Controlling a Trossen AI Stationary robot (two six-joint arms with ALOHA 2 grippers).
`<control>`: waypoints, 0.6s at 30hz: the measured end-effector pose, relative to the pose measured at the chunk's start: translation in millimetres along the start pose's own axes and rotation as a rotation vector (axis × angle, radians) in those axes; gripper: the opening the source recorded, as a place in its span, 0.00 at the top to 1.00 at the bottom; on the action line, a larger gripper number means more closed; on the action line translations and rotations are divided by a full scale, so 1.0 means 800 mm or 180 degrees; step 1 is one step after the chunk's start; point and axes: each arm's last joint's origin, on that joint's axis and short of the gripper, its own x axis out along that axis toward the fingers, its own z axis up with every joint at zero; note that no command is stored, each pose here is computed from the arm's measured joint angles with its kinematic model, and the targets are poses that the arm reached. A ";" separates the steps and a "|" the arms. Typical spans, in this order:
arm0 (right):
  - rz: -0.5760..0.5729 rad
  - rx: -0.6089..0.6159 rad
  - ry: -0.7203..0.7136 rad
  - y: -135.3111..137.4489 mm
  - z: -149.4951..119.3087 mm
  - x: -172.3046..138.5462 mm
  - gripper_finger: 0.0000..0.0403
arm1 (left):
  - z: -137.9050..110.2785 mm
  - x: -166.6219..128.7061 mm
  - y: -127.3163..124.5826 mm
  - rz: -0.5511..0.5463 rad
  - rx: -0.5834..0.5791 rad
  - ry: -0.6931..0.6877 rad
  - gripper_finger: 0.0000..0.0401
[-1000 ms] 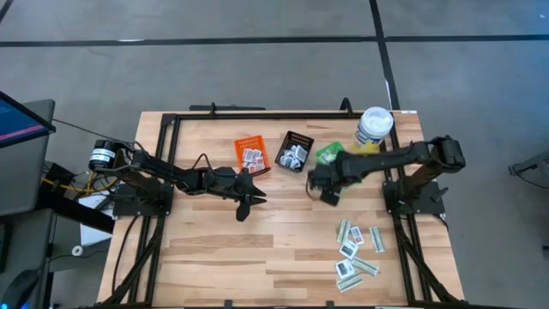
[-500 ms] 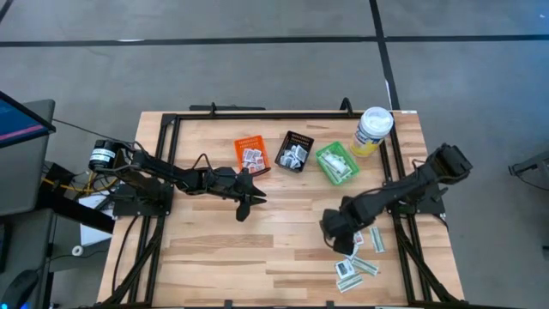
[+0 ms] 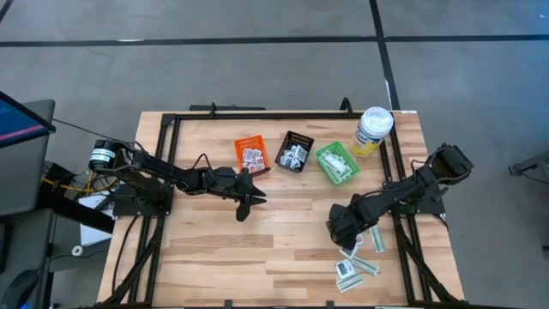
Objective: Pick & Place First Aid Supplies
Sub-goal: Put the green bandage pack into the green basket
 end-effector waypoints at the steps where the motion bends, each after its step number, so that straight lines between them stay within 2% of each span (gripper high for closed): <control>1: -0.0006 0.0038 0.0002 -0.001 -0.001 0.002 0.67 | 0.000 0.000 0.000 0.0000 0.0000 0.0001 0.74; 5: 0.0011 0.0066 0.0015 -0.002 -0.002 0.004 0.74 | 0.000 0.000 0.000 0.0000 0.0001 -0.0001 0.74; 12: 0.0067 -0.0012 -0.0041 0.000 0.000 0.004 0.97 | 0.000 0.000 0.000 0.0000 0.0000 0.0000 0.74; 18: 0.0036 -0.0099 -0.0137 0.006 0.007 -0.004 0.97 | 0.000 0.000 0.000 0.0000 0.0000 -0.0001 0.74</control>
